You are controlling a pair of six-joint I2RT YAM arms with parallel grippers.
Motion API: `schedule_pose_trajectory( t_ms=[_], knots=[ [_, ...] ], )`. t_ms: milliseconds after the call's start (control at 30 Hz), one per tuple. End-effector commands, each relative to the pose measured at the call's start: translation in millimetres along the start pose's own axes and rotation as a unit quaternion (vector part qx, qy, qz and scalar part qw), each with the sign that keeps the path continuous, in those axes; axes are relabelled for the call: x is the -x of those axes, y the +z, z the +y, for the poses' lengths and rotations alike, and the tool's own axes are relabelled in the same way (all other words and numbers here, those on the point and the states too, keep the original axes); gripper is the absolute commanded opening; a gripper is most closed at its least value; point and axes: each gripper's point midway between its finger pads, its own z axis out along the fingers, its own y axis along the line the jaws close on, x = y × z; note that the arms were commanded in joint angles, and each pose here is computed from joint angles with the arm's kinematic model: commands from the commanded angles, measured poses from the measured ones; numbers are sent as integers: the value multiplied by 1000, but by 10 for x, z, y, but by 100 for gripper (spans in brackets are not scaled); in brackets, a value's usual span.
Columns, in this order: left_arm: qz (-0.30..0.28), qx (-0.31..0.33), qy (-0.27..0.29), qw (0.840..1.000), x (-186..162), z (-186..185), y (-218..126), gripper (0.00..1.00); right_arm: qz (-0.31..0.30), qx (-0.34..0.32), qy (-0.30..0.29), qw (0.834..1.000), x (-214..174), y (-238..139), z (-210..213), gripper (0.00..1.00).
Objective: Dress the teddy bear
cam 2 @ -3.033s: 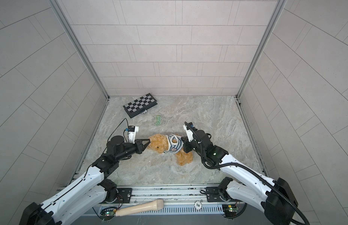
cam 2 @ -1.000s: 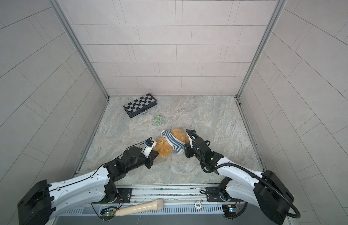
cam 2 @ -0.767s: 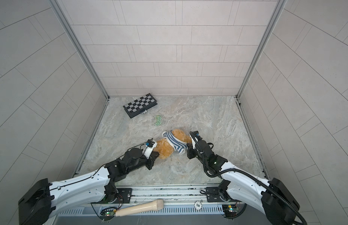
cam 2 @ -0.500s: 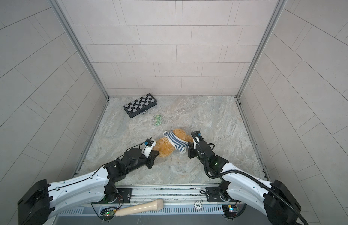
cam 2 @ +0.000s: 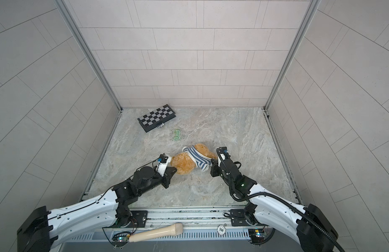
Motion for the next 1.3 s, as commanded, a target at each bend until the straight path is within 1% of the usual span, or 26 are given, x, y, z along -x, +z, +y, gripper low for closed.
schedule_pose_trajectory(
  t_ms=[0, 133, 333, 433, 500, 633, 700, 767, 933, 1000, 1033, 1067, 1167, 1267],
  knots=[
    [42, 39, 6, 998, -289, 196, -44, 0, -19, -110, 20, 994, -68, -12, -490, 0],
    [42, 15, 8, 999, -307, 111, -34, 0, 10, -92, 6, 996, -102, 103, -292, 0],
    [38, 19, 9, 999, -297, 124, -11, 0, 25, -39, -21, 999, -81, 182, -19, 1],
    [35, 20, 11, 999, -282, 126, -17, 0, 22, -12, -43, 999, -59, 156, 99, 6],
    [35, 22, 15, 999, -282, 132, -22, 0, 20, 21, -65, 997, -39, 140, 223, 12],
    [32, 23, 19, 999, -265, 135, -42, 0, 12, 59, -77, 995, 39, 41, 364, 23],
    [32, 25, 19, 999, -263, 142, -49, 0, -5, 85, -92, 992, 114, -36, 455, 28],
    [30, 24, 20, 999, -251, 138, -53, 0, -4, 91, -112, 989, 198, -109, 507, 34],
    [25, 20, 23, 999, -216, 118, -61, 0, 17, 105, -163, 981, 425, -210, 698, 37],
    [24, 18, 24, 999, -202, 108, -62, 0, 25, 106, -179, 978, 491, -191, 757, 39],
    [24, 17, 24, 999, -192, 104, -61, 0, 21, 113, -186, 976, 604, -190, 843, 40],
    [25, 18, 25, 999, -195, 105, -60, 0, 25, 116, -194, 974, 638, -162, 889, 40],
    [25, 20, 28, 999, -169, 105, -59, 0, 46, 125, -206, 970, 671, -27, 991, 40],
    [25, 21, 33, 999, -141, 99, -58, 0, 80, 153, -213, 962, 611, 99, 1139, 40]
  ],
)
